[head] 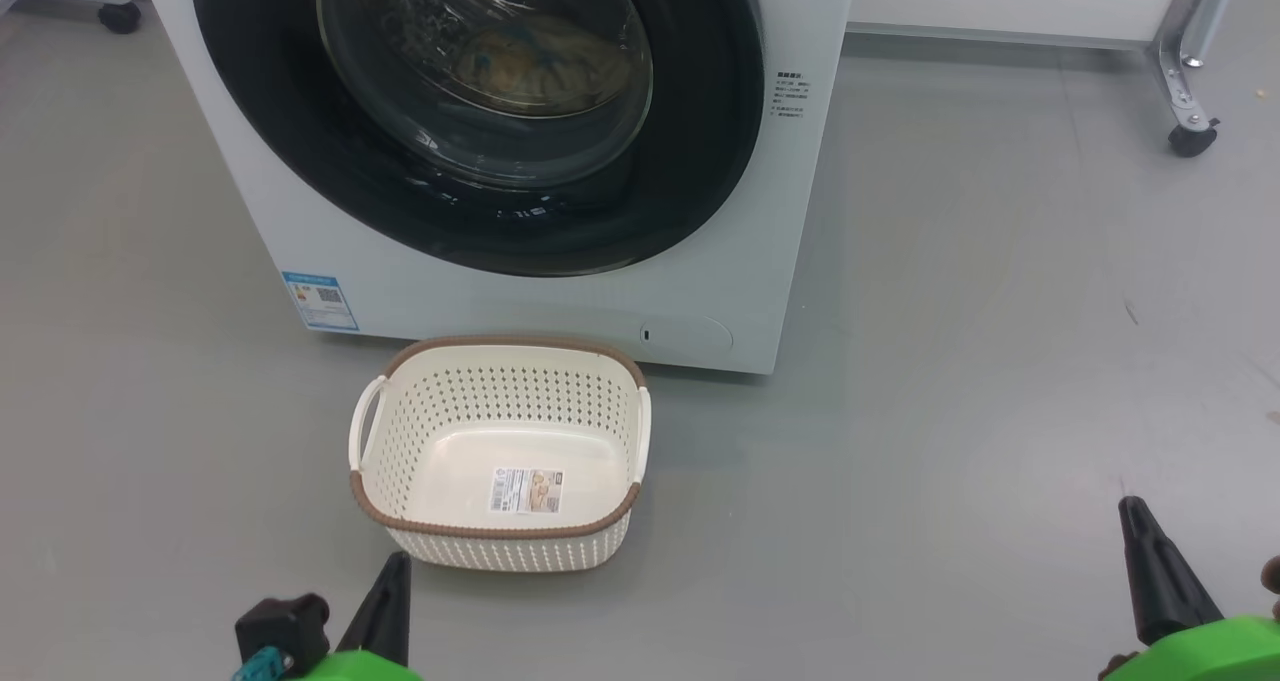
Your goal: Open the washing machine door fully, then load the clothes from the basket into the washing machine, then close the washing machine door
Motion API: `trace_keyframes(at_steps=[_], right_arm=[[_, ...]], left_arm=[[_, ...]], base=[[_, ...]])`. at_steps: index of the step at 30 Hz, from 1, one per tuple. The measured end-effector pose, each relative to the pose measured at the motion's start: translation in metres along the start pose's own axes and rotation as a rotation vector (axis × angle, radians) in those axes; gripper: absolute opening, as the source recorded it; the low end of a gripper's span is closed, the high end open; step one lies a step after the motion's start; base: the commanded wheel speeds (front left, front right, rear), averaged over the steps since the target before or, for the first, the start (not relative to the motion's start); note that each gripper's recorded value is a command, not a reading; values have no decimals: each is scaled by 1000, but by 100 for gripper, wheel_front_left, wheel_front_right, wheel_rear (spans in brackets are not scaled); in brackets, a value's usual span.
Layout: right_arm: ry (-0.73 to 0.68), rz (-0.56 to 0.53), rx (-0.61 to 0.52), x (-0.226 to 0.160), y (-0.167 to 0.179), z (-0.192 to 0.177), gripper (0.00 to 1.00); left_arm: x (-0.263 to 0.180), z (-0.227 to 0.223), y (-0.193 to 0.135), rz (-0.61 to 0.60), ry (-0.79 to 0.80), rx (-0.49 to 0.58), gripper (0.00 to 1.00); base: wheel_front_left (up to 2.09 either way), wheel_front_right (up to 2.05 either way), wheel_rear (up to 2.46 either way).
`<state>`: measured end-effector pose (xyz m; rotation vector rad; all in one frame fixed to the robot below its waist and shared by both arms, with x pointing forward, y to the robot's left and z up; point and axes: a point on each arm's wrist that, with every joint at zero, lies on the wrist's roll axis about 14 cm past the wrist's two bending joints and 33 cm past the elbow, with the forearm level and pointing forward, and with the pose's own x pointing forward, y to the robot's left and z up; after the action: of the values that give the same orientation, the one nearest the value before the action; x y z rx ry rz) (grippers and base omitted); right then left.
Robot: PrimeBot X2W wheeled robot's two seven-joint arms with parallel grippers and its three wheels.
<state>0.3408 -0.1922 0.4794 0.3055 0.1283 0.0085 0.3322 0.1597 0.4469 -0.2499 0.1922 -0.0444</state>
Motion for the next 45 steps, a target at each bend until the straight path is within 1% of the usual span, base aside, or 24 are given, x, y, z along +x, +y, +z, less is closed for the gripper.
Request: trace_keyframes(at_steps=[14,20,45], right_arm=[[18,-18,158,-1,-5,-8,0],[2,-16,227,3,-4,-4,0],[1,-33,510,8,-8,-7,0]], left_arm=[[5,2,5,21,16,-161,0],[8,4,7,30,16,-234,0],[16,10,12,45,20,-525,0]], base=[[0,0,0],[0,0,0],[0,0,0]])
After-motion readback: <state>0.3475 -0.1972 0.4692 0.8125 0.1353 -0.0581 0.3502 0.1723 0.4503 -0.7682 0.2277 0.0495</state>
